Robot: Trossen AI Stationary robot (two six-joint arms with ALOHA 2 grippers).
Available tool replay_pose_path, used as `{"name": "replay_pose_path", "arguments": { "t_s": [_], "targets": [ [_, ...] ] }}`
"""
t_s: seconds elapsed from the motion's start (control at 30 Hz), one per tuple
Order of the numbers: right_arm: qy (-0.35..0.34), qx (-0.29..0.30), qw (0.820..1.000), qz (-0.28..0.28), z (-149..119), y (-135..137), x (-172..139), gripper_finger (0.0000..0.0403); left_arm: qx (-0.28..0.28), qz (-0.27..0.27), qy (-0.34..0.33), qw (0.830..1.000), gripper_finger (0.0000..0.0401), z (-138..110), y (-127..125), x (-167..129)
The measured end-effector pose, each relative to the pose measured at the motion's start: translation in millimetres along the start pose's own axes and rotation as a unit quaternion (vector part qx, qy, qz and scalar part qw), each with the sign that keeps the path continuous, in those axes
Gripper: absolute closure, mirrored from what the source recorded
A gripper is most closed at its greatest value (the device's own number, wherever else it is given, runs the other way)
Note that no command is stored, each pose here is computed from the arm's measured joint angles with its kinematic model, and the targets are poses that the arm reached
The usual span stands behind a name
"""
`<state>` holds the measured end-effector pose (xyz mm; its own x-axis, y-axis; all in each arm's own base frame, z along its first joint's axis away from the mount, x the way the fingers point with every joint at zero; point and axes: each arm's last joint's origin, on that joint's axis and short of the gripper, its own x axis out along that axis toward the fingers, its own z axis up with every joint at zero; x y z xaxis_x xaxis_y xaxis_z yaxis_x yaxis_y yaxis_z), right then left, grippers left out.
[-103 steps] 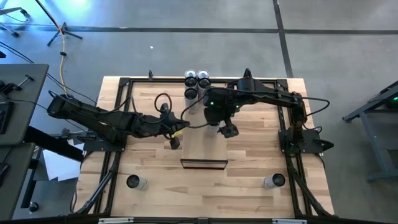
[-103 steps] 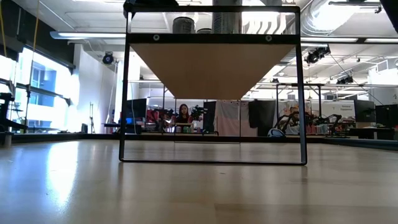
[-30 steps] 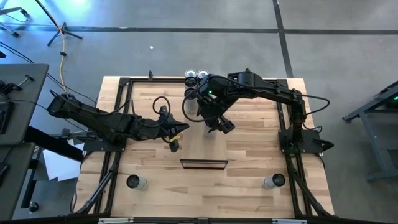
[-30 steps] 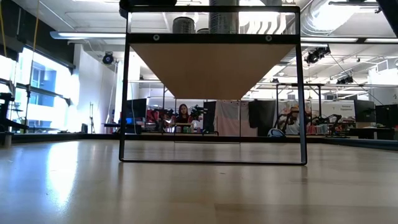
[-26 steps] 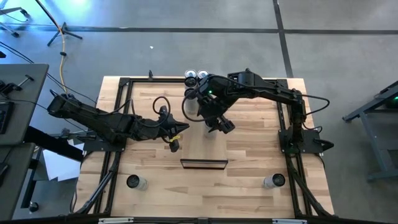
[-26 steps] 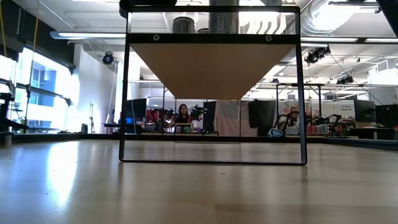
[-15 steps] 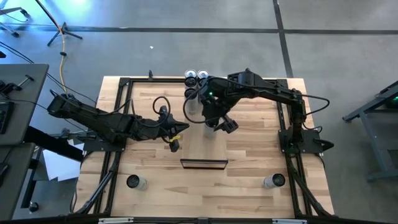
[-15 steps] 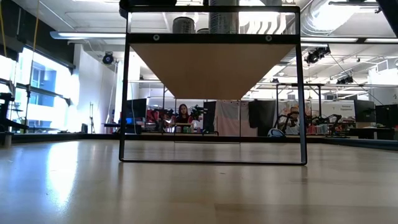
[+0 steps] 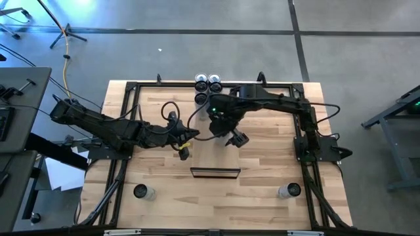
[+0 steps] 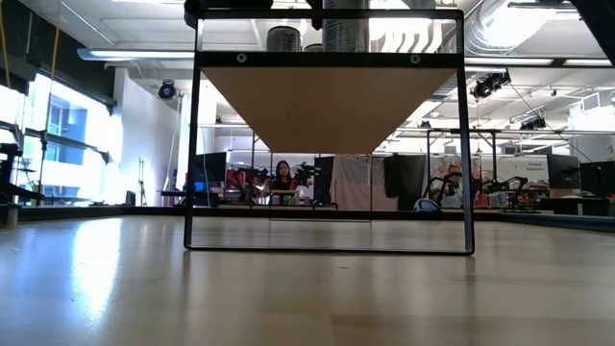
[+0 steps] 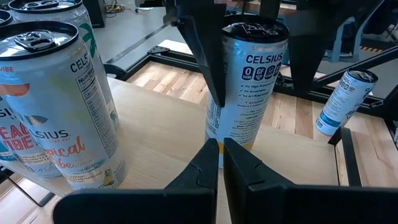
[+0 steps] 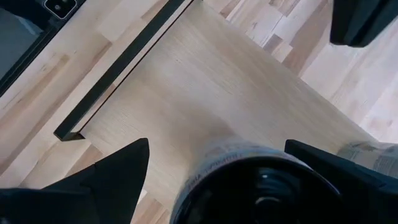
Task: Place canned beverage on shelf
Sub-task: Put the white yellow soda can on the shelf aligned with the other white yellow soda can
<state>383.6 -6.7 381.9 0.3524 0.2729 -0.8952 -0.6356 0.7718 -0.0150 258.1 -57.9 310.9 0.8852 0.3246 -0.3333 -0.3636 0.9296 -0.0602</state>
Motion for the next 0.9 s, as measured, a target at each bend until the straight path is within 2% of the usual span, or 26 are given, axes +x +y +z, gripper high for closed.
{"name": "replay_pose_path", "arguments": {
  "t_s": [0.27,0.67,0.77,0.9],
  "targets": [
    [0.017,0.003,1.0,-0.015,-1.3,-0.2,-0.2,0.0054,0.0,0.0,0.0,1.0,0.0401,0.0,0.0,0.0],
    [0.028,0.005,0.999,-0.025,-2.3,-0.3,-0.5,0.0162,0.0,-0.001,0.0,1.0,0.0401,0.0,0.0,0.0],
    [0.034,0.038,0.998,-0.041,-2.0,-1.3,-0.6,0.0163,0.006,0.0,0.0,1.0,0.0401,0.0,0.0,0.0],
    [0.042,0.148,0.984,-0.086,-2.0,-3.9,-1.1,0.0163,0.029,0.004,-0.006,1.0,0.0401,2.3,1.8,-3.1]
  ]
}}
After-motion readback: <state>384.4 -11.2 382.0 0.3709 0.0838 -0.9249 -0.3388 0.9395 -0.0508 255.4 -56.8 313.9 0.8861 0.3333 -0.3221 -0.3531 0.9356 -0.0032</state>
